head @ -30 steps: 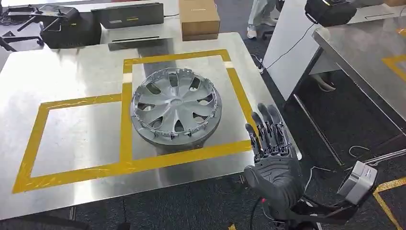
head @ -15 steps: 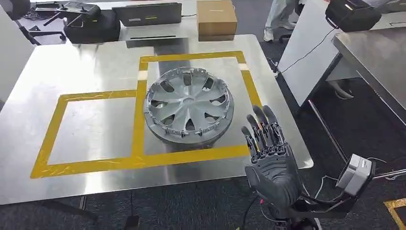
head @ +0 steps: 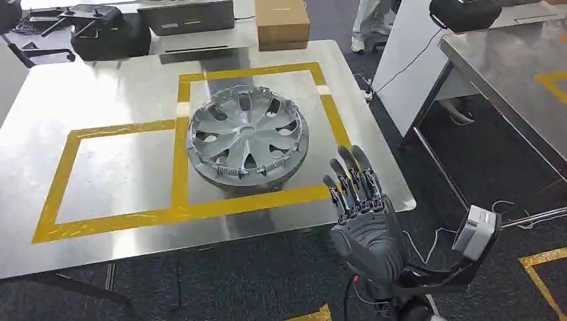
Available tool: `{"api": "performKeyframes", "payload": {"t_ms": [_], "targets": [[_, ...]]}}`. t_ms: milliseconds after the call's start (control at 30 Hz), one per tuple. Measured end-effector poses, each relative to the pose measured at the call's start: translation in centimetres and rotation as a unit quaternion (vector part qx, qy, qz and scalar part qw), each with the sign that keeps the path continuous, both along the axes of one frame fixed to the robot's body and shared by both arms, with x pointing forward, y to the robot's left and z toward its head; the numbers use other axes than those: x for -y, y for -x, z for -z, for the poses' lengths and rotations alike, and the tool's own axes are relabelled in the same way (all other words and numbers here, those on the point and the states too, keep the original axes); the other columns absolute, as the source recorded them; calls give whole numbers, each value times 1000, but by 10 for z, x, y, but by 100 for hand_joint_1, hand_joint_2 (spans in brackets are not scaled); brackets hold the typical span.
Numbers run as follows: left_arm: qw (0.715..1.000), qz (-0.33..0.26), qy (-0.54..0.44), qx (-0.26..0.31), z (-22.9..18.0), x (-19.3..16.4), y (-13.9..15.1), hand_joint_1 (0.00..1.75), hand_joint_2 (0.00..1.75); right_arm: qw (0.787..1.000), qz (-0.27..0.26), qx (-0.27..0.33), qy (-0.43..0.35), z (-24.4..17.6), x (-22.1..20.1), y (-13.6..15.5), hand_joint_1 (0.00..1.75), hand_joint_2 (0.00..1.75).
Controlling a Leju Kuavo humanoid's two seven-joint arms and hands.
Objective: Take the parts from the cabinet and place them on the table.
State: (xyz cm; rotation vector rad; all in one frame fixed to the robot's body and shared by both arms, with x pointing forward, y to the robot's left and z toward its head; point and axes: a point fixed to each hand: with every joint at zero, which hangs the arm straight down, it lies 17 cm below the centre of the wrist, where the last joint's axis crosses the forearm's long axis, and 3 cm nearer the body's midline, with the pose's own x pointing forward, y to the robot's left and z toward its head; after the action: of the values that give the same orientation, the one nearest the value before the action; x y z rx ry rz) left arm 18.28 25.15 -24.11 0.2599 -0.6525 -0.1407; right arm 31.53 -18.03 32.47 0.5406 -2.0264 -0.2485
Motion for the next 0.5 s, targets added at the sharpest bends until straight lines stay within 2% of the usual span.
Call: {"api": "performKeyframes", "payload": {"t_ms": [500], "targets": [[1000,0,-3,-2,1,-1,1,0,0,1000,-3,-1,1,1,-2,0,0,175]]}}
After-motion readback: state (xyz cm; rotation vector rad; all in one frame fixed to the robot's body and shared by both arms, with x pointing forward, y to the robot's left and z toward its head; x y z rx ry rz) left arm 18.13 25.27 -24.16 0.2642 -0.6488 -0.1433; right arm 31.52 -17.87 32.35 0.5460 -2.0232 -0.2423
